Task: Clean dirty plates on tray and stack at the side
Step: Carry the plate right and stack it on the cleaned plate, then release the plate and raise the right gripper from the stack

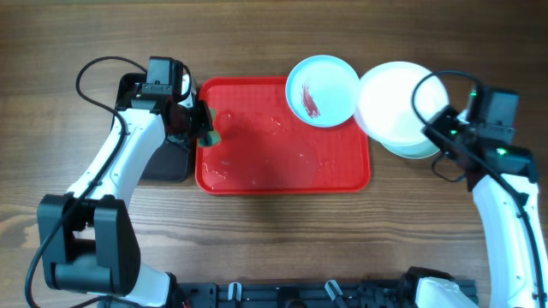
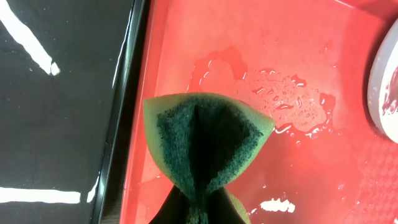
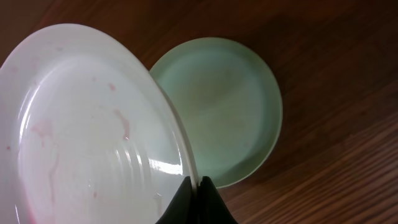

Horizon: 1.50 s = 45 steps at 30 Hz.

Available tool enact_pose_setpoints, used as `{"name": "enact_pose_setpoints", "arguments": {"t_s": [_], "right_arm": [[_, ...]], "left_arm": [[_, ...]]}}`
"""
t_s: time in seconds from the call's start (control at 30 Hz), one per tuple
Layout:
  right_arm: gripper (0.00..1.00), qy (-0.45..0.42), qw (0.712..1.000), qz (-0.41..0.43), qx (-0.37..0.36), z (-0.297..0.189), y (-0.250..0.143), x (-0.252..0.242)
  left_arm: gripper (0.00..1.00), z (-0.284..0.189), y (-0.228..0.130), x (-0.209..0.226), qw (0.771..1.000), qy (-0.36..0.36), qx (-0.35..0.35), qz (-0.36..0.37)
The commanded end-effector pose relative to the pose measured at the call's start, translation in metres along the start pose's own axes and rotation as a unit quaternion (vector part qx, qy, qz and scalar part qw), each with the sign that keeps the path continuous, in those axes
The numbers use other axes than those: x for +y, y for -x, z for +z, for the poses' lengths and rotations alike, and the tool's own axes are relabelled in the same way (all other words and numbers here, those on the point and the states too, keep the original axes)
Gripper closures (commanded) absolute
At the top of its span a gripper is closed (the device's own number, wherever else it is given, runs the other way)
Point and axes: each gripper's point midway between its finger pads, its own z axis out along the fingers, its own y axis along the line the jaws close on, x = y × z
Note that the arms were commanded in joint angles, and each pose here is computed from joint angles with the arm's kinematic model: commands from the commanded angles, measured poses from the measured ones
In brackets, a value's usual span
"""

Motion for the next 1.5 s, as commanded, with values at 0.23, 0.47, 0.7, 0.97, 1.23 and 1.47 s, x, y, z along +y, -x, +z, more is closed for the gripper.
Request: {"name": "enact_pose_setpoints", "arguments": {"t_s": [0.23, 0.47, 0.7, 0.97, 1.23, 1.47], "right_arm": [[0.96, -0.084, 0.993, 0.048, 0.066, 0.055, -0.008, -0.056], [0.96, -0.122, 0.987, 0.064, 0.077, 0.079, -0.013, -0.071], [0.96, -0.157, 0.984, 0.067, 0.06, 0.089, -0.008, -0.084], [0.51, -0.104, 0.991, 0.027, 0.085, 0.098, -0.014, -0.066], [0.51, 0.028, 0.99, -0.064, 0.122, 0.096, -0.032, 0.01], [0.45, 0.114, 0.978, -0.155, 0.079, 0.086, -0.044, 0.106]], "left_arm": [[0.96, -0.009, 0.008, -0.006, 1.0, -0.009, -0.014, -0.001], [0.96, -0.009, 0.008, -0.006, 1.0, -0.009, -0.014, -0.001], [0.96, -0.009, 0.008, -0.006, 1.0, -0.009, -0.014, -0.001], [0.96, -0.009, 0.007, -0.007, 1.0, -0.009, -0.014, 0.0], [0.96, -0.009, 0.007, -0.007, 1.0, -0.009, -0.014, 0.0], [0.96, -0.009, 0.008, -0.007, 1.0, -0.009, -0.014, 0.0]]}}
